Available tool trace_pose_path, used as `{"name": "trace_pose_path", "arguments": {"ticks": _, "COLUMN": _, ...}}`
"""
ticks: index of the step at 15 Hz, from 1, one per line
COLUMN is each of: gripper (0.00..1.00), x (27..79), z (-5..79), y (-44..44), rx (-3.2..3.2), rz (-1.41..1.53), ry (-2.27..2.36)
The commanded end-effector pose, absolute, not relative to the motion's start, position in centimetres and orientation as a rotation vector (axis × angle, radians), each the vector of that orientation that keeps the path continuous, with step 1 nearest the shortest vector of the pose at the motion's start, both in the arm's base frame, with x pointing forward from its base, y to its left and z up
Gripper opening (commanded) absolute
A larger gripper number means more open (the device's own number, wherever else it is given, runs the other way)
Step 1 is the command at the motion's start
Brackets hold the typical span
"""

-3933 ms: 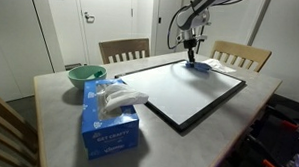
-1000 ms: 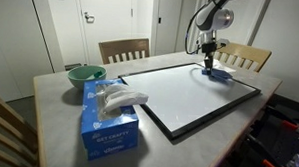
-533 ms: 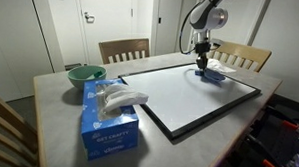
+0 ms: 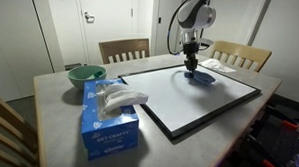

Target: Use the cloth to wipe the whiteboard

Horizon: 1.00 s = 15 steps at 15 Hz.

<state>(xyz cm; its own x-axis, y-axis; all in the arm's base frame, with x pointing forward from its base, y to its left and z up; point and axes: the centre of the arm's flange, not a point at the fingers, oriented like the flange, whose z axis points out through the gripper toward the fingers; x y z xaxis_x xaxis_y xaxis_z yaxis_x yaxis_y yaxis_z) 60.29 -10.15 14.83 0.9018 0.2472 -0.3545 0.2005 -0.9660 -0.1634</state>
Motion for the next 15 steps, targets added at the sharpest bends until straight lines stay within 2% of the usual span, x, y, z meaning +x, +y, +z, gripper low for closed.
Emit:
{"name": "trace_pose_path", "arguments": {"ticks": 1, "gripper": 0.02, "x": 61.6, "z": 14.5, "y": -7.0, "rx": -2.908, "rz": 0.629, "ry": -0.347}}
{"name": "trace_pose_path", "arguments": {"ticks": 15, "gripper": 0.02, "x": 64.1, "z": 15.2, "y": 1.0, "rx": -2.855, "rz": 0.773, "ry": -0.487}}
